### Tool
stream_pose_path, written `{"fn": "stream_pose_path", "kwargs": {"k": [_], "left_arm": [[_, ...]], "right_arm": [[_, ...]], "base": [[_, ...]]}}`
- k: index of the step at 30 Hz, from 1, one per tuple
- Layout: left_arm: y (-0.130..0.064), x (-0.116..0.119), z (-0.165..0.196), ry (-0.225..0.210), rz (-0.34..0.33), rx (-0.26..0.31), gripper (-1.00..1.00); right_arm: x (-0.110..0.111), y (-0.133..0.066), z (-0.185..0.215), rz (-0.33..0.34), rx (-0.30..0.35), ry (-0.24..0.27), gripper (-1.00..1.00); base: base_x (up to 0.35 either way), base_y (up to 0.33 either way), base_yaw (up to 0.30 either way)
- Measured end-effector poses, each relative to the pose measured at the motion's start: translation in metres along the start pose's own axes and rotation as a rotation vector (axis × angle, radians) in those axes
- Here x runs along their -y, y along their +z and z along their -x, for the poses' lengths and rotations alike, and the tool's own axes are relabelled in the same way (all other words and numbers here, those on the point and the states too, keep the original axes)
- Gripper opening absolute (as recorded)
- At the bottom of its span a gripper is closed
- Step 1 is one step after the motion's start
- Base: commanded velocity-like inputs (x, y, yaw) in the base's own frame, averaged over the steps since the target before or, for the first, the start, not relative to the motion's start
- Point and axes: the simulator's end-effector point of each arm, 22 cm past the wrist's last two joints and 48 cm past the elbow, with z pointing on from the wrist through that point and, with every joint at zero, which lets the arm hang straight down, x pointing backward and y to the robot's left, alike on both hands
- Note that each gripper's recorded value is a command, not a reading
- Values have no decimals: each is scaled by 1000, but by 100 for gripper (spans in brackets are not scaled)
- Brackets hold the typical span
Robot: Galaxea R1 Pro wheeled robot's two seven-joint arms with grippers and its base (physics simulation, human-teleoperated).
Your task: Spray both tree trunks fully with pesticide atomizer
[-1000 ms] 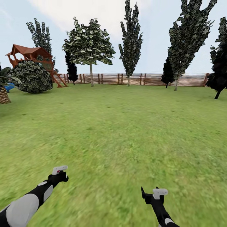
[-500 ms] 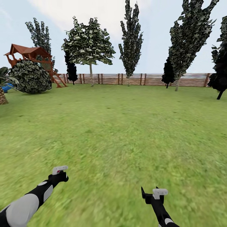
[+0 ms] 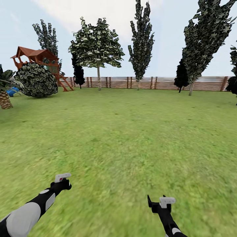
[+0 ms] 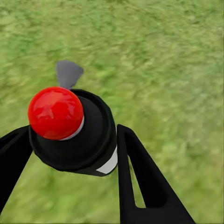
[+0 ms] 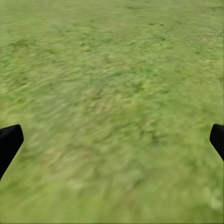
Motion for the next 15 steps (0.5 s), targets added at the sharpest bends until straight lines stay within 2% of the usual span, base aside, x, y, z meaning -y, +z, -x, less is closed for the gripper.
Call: {"fn": "stream_pose_path", "kwargs": {"k": [15], "left_arm": [[0, 0, 0, 0, 0, 1, -100]], "right_arm": [[0, 0, 0, 0, 0, 0, 100]], "base": [[336, 0, 2]]}}
